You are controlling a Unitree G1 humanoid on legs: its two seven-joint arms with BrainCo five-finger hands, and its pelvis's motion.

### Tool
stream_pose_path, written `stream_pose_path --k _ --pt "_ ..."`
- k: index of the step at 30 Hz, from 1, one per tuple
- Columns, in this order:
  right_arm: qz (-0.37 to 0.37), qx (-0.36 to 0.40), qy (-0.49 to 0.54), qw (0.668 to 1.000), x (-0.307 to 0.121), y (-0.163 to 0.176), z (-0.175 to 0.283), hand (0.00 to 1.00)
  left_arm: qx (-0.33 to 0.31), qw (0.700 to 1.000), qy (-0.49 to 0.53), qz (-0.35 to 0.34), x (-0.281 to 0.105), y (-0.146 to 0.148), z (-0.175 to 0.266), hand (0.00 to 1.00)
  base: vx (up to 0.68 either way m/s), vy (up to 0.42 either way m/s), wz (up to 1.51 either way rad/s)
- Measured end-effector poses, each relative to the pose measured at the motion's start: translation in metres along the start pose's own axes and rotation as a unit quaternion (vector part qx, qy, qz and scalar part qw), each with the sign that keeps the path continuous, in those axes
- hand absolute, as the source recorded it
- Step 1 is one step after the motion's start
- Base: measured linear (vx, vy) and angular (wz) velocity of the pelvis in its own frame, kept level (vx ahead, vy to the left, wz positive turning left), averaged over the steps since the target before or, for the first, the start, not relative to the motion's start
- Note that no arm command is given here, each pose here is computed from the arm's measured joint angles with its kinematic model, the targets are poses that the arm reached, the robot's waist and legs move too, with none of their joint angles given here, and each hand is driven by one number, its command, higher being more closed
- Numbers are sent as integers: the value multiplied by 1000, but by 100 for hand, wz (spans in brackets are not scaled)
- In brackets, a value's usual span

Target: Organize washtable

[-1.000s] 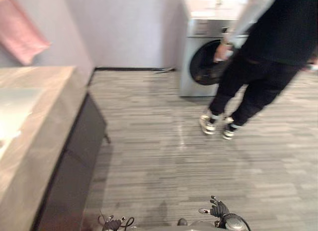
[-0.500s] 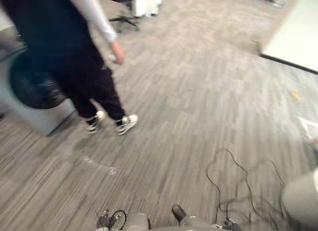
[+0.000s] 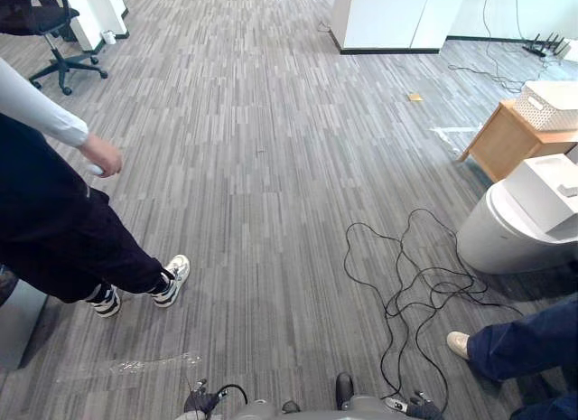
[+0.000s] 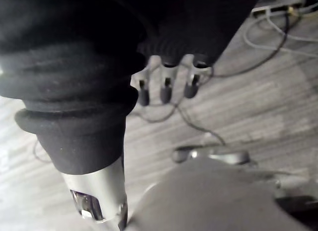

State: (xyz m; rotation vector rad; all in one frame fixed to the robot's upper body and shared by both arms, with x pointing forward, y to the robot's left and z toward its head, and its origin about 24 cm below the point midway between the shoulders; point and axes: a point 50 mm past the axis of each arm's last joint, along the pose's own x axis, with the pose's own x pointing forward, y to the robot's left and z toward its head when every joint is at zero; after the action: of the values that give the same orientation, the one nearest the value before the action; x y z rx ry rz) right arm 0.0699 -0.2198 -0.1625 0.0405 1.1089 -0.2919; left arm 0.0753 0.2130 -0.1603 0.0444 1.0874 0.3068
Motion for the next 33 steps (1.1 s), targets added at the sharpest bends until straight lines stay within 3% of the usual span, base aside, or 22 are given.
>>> stream_pose_path --k 16,23,33 --pt "18 -46 5 999 2 -1 3 0 7 1000 9 -12 -2 -7 -7 0 -25 -24 5" --pt "32 -59 -6 998 1 7 5 0 -70 997 32 31 -10 7 -26 0 44 -44 9" --pt "28 -81 -18 996 1 4 12 0 -75 995 53 33 -14 7 -40 0 90 176 -1"
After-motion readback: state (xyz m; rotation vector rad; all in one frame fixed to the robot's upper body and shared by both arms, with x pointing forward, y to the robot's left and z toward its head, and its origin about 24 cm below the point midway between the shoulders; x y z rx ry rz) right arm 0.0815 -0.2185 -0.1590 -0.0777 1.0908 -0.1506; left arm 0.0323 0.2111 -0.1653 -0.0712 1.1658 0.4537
